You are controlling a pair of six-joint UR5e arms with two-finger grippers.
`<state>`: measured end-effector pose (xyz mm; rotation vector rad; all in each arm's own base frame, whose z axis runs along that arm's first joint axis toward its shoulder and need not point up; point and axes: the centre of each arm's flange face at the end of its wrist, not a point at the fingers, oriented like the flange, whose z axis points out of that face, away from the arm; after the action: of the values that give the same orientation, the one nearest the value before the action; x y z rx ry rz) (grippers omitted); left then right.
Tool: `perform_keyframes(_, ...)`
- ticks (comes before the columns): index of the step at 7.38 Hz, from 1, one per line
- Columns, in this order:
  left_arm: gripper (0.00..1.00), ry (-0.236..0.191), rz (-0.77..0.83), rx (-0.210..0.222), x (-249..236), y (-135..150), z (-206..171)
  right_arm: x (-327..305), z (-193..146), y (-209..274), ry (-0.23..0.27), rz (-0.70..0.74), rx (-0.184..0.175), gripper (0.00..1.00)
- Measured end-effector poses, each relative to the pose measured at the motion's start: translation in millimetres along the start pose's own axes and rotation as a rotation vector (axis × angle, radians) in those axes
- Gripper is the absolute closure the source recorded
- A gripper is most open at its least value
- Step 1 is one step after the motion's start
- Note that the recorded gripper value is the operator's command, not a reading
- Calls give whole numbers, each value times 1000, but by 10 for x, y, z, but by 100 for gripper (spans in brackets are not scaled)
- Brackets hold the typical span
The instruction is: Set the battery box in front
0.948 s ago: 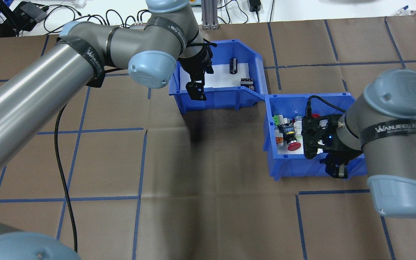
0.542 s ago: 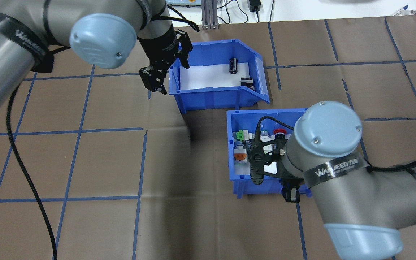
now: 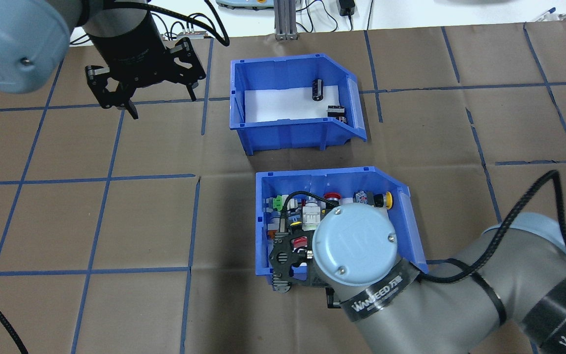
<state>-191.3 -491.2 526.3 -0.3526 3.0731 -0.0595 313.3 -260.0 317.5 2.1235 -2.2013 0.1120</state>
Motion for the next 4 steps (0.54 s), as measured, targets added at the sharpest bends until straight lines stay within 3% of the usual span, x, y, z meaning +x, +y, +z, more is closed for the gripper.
perform_keyframes(3, 1, -3, 343, -6, -330, 120, -63, -44, 210, -222, 23, 41, -13, 88)
perform_keyframes(4, 1, 5, 399, -18, -487, 109, 12, -47, 244, -233, 18, 55, -18, 53)
